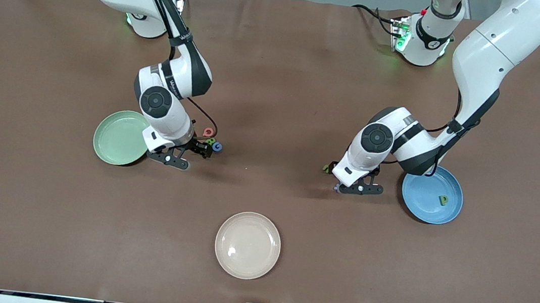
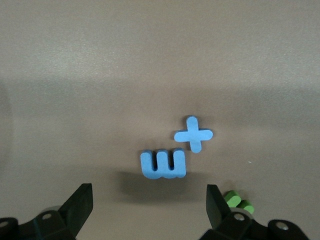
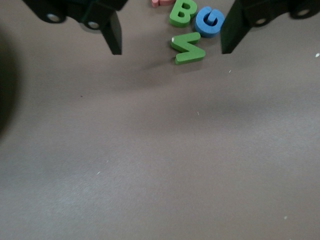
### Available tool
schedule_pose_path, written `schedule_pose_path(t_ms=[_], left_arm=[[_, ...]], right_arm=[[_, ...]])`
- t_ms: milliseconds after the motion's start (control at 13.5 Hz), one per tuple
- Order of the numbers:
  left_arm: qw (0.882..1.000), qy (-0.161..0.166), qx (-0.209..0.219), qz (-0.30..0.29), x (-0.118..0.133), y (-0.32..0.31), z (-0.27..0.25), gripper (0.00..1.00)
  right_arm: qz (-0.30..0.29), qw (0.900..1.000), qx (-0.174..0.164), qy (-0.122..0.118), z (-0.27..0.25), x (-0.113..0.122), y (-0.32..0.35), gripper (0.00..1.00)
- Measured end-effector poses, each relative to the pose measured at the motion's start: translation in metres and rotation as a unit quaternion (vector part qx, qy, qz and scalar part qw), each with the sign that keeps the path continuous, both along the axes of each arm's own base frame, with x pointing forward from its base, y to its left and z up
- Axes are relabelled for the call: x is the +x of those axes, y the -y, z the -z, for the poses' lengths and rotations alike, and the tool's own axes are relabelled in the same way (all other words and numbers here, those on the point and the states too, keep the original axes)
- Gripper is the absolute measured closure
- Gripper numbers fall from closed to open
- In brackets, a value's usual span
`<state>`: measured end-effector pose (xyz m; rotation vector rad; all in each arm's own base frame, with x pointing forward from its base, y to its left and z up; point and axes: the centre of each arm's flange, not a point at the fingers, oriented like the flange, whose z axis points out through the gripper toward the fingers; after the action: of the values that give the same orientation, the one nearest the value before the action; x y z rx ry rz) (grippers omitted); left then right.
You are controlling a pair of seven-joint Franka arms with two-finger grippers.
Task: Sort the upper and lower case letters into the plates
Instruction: 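Grasp the blue m with the left gripper while the right gripper grasps M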
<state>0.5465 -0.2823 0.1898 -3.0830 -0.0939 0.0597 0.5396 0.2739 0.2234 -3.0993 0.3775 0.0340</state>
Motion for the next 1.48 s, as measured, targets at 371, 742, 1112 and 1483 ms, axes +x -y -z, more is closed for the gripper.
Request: schedule_pose_path(t_ms=[371,742,1112,1483], left_arm=[[1.0,0.009,-0.003,0.004,0.005,0.001,0.004,0.0],[1.0,0.002,-0.004,0.003,0.003,0.001,0.013,0.05],[1.0,0.003,-0.003,-0.002,0.007,-0.007,0.019,0.2],[1.0,0.008,-0.008,-0.001,0.008,-0.004,0.016,0.44]], right_arm=[[0.011,1.0,0.002,0.013,0.023,-0.002,-0.008,0.22],[0.011,1.0,0.001,0.014,0.045,-0.008,-0.019,0.29],[0.008,1.0,-0.002,0.009,0.05,-0.013,-0.024,0.3],[0.014,1.0,-0.003,0.009,0.049,-0.014,-0.026,0.34]])
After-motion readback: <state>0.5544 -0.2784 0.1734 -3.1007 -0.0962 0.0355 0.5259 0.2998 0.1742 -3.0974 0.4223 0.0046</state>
